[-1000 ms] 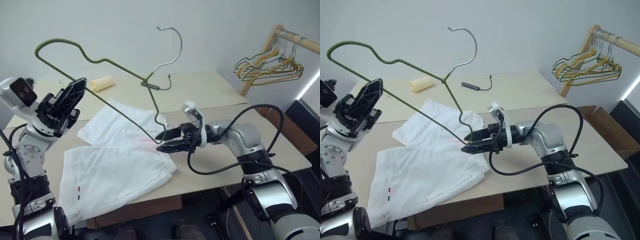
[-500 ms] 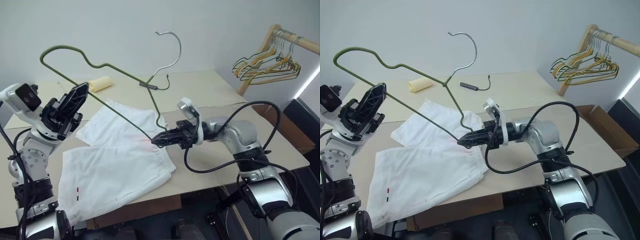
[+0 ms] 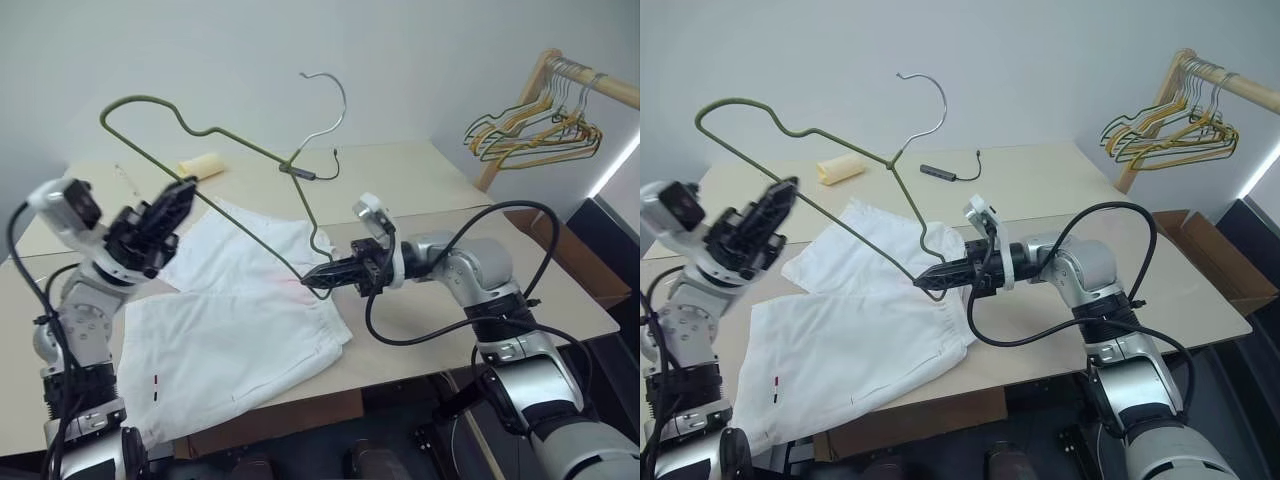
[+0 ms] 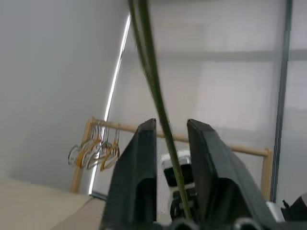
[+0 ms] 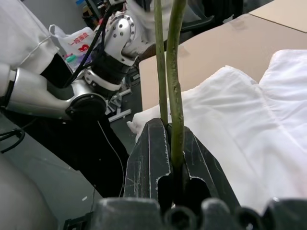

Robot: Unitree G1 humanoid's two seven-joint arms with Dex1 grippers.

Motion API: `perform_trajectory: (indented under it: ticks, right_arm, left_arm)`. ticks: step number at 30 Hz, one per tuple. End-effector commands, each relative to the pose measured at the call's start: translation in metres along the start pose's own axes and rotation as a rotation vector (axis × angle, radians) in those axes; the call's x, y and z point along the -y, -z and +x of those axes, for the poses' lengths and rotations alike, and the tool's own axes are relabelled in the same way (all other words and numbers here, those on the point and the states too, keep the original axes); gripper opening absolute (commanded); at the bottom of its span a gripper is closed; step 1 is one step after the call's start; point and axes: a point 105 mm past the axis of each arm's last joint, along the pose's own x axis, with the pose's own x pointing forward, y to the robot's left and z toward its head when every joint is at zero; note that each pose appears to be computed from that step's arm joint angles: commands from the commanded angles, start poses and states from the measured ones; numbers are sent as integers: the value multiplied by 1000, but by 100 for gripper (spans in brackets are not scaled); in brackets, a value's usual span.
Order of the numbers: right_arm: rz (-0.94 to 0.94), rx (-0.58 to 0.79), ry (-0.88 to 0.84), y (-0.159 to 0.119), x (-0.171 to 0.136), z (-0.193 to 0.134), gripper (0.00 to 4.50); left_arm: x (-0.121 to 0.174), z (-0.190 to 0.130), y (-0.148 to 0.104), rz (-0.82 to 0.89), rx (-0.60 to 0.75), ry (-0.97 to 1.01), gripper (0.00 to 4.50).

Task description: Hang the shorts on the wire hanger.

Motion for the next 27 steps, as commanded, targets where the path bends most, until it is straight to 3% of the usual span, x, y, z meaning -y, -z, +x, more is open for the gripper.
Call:
perform_trajectory:
  ticks: [1,7,8,11,14,16,21,27]
  right_arm:
    - [-40,76,37,-20,-6,-15,0]
    - [107,68,248,0,0,-63,0]
    - [168,54,305,9,4,-73,0]
    - [354,-2,467,37,12,-102,0]
    - [487,-38,555,60,9,-125,0]
    - [572,-62,581,74,4,-136,0]
    - [908,2,438,96,-22,-150,0]
    - [1011,-54,451,121,-25,-161,0]
  left_arm:
    - [-11,-5,11,76,-157,-106,237]
    - [-25,-42,40,202,-503,-254,438]
    - [-26,-48,46,225,-578,-270,447]
    - [-27,-63,65,309,-803,-267,447]
    - [-19,-66,77,340,-903,-198,447]
    - [-14,-63,82,348,-927,-154,447]
    - [-9,-55,86,369,-932,-113,447]
    - [-7,-56,89,368,-933,-106,447]
